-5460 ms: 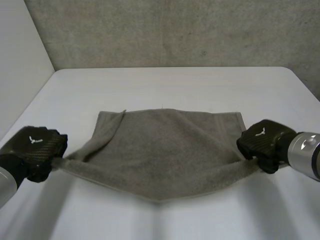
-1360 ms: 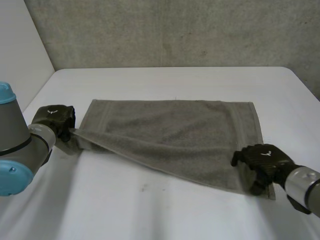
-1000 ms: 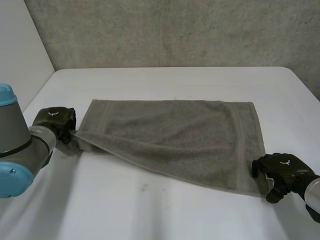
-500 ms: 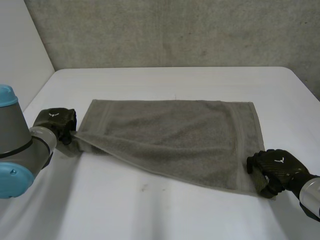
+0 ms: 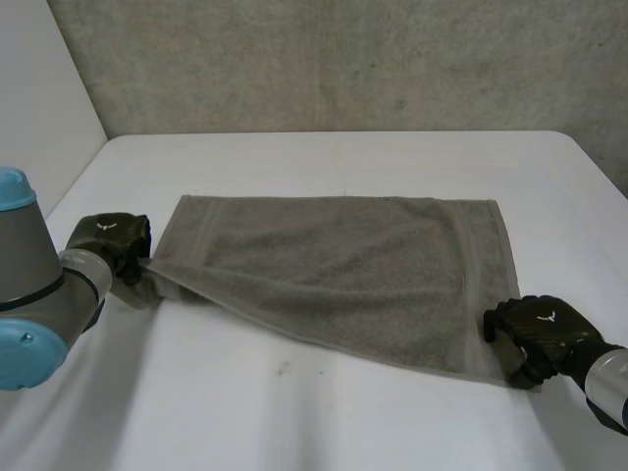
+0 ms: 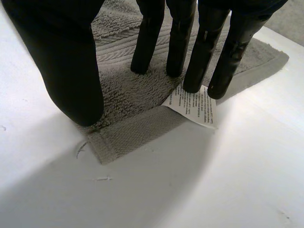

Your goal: Fold the towel.

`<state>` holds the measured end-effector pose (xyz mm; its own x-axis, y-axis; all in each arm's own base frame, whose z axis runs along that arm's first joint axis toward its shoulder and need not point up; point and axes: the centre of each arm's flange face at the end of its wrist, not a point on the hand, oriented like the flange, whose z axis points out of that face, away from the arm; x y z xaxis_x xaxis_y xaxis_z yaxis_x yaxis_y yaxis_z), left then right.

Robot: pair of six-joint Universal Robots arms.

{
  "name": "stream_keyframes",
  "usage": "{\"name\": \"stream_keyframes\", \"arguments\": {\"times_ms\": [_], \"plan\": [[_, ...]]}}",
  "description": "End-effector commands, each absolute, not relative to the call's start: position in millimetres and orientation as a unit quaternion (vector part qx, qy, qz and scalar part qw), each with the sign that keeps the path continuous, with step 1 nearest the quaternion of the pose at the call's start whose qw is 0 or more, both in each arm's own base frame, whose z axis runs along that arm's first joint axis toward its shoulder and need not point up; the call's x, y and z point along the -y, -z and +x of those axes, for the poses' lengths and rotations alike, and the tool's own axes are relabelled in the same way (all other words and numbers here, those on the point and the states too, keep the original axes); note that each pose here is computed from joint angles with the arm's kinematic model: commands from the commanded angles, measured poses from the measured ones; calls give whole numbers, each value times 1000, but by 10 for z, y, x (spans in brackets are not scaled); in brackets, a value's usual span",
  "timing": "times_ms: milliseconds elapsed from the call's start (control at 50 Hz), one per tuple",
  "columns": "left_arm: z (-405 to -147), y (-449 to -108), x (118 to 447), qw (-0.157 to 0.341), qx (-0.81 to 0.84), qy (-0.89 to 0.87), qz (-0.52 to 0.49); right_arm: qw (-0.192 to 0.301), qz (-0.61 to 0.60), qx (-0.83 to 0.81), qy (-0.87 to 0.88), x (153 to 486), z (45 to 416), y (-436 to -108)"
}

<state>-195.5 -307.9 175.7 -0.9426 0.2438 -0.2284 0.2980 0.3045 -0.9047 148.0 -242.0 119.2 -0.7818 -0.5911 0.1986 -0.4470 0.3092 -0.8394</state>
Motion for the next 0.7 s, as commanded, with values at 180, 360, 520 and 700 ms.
{"name": "stream_keyframes", "arguments": {"times_ms": [180, 360, 520, 700], "plan": [[-1951, -1753, 3075, 25, -808, 564, 166, 83, -321, -811, 482, 2374, 1486, -1188], [-1954, -1754, 3076, 24, -808, 565, 167, 78, -323, -807, 488, 2404, 1482, -1194], [-1954, -1754, 3076, 24, -808, 565, 168, 68, -328, -796, 504, 2520, 1480, -1184], [-1954, -1754, 3076, 24, -808, 565, 167, 61, -329, -790, 514, 2620, 1466, -1209]]}}
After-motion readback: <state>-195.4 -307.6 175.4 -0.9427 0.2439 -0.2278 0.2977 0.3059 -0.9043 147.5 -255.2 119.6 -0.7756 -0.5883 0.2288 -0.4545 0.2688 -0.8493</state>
